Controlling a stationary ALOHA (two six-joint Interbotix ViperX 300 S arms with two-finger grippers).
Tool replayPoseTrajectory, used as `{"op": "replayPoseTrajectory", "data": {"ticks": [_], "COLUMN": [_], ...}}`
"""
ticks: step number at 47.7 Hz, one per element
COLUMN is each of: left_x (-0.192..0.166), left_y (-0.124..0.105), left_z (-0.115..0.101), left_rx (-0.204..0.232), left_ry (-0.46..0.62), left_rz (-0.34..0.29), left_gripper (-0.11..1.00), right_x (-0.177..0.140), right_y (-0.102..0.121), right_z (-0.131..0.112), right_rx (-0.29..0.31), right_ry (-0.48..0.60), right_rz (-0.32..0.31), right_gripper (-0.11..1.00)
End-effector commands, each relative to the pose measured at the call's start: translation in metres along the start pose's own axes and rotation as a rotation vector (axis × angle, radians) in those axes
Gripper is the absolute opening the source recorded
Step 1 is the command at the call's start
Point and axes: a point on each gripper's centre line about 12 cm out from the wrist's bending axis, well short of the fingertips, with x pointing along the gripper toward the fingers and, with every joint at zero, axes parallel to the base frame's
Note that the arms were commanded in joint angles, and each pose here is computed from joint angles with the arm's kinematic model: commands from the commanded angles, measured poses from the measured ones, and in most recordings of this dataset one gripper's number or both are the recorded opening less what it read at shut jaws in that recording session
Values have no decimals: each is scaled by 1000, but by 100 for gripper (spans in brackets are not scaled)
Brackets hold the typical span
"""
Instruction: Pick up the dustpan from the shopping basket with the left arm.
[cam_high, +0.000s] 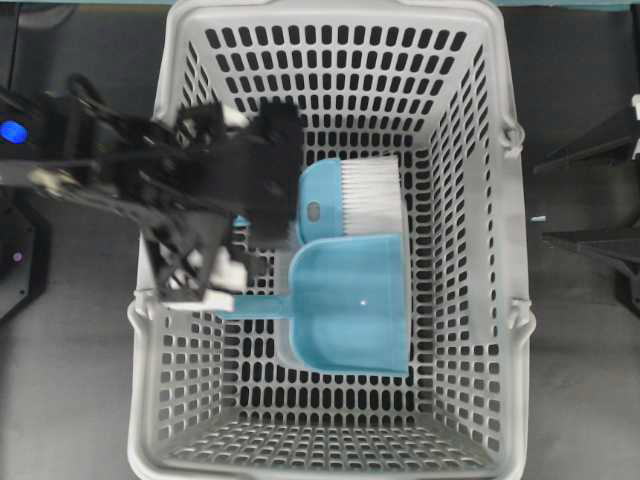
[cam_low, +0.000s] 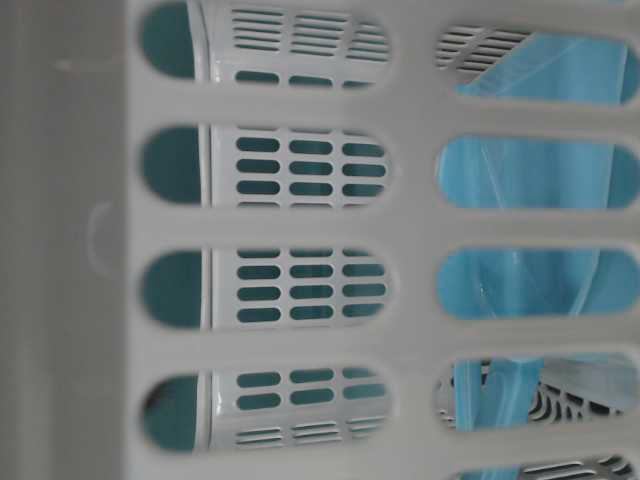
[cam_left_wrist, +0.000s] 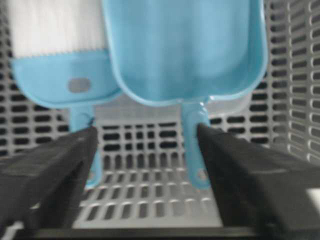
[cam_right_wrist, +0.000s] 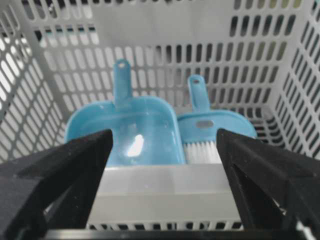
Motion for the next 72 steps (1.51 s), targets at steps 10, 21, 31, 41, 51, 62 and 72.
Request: {"op": "replayPoseTrajectory", "data": {"ticks": [10, 21, 31, 41, 51, 62, 72], "left_x": [62, 91, 116, 125, 114, 76, 31], "left_y": [-24, -28, -28, -29, -34, -27, -13], "left_z": [-16, -27, -46, -52, -45, -31, -16], "left_rx": [18, 29, 30, -3, -6, -23, -69], "left_ry": [231, 259, 291, 267, 212, 108, -31], "left_rz": [-9, -12, -11, -10, -19, -23, -20], "left_gripper": [90, 90, 90, 88, 43, 28, 28], "right_x": [1, 3, 2, 1, 2, 2, 3], "right_y": [0, 0, -1, -1, -1, -1, -1], "right_z": [1, -5, -6, -9, -11, -15, -18], "right_rx": [22, 60, 60, 62, 64, 63, 63], "right_ry": [-15, -18, -34, -32, -29, -23, -22], "right_rz": [0, 0, 1, 1, -1, 0, 0], "right_gripper": [80, 80, 79, 79, 79, 79, 79]}}
